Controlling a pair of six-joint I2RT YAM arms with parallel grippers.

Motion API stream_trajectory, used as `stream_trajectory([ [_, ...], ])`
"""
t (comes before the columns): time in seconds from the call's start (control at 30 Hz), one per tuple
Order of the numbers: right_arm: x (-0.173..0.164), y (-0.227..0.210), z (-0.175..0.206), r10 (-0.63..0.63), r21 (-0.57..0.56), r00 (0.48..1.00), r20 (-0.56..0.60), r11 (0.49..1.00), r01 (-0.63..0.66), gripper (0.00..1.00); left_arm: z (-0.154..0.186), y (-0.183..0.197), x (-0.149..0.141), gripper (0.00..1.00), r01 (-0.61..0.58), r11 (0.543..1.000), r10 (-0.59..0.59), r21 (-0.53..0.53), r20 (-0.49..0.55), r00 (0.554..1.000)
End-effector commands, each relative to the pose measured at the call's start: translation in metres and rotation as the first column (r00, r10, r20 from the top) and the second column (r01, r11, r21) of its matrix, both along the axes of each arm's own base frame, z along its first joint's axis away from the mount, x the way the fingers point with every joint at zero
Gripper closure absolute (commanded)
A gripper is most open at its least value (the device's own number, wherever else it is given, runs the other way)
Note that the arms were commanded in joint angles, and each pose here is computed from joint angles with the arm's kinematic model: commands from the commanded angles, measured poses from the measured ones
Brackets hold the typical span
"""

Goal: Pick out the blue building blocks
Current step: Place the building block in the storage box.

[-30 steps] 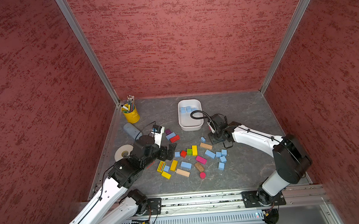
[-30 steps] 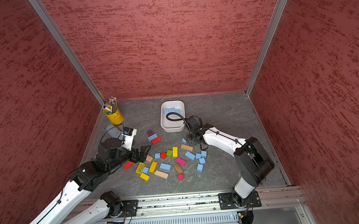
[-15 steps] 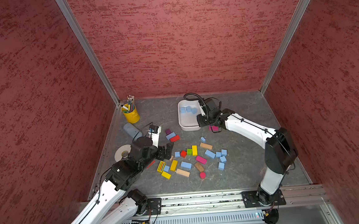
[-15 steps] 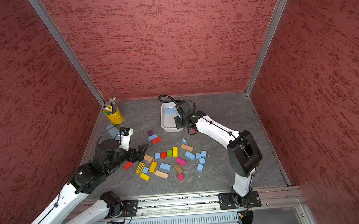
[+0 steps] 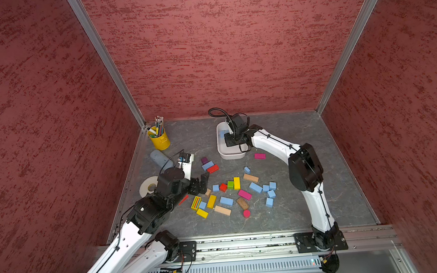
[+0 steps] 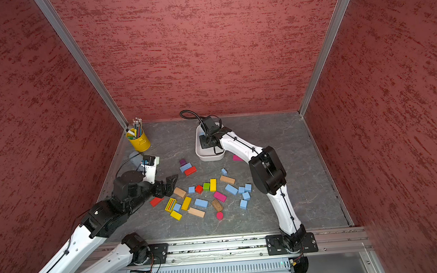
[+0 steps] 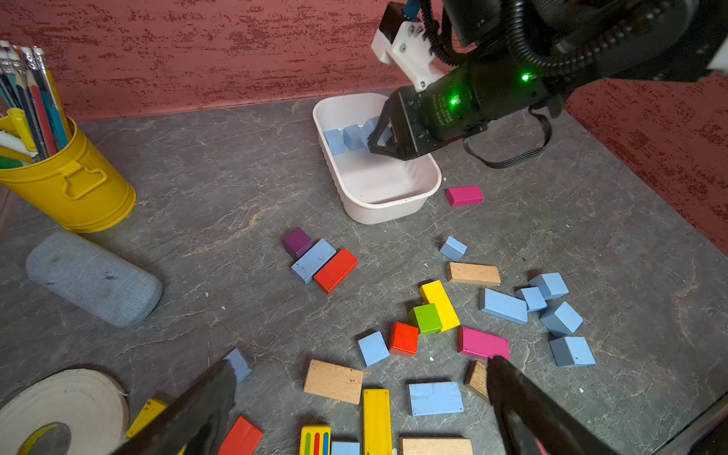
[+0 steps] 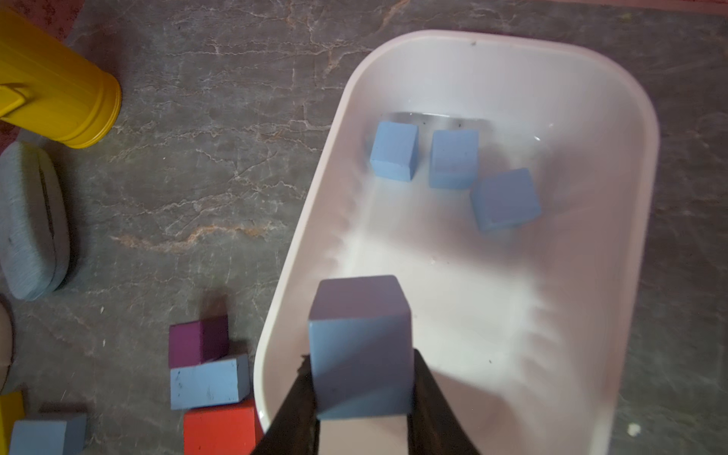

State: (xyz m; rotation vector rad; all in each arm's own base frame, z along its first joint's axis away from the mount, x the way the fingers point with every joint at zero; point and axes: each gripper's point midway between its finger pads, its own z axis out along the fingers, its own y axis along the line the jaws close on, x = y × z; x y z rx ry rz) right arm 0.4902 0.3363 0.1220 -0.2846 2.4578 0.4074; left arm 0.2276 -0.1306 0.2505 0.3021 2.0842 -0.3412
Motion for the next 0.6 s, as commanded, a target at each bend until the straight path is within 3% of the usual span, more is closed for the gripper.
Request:
stream_trajectory([
  [0.0,0.005,0.009,-0.007,-0.011,-0.005,0.999,-0.030,1.000,0.011,0.89,-0.003,0.004,-0.001,0.00,-0.017,1.000,0.017,0.011,-0.002,1.000],
  [0.37,0.028,0.016,-0.050,-0.052,-0.054,0.997,-0.061,0.997,0.049,0.83,-0.003,0.003,-0.001,0.00,-0.014,1.000,0.014,0.011,-0.003,1.000],
  [0.57,0.035,0.027,-0.059,-0.047,-0.023,0.996,-0.072,0.999,0.046,0.62,-0.002,0.004,-0.001,0.00,-0.016,1.000,0.016,0.011,0.000,1.000],
])
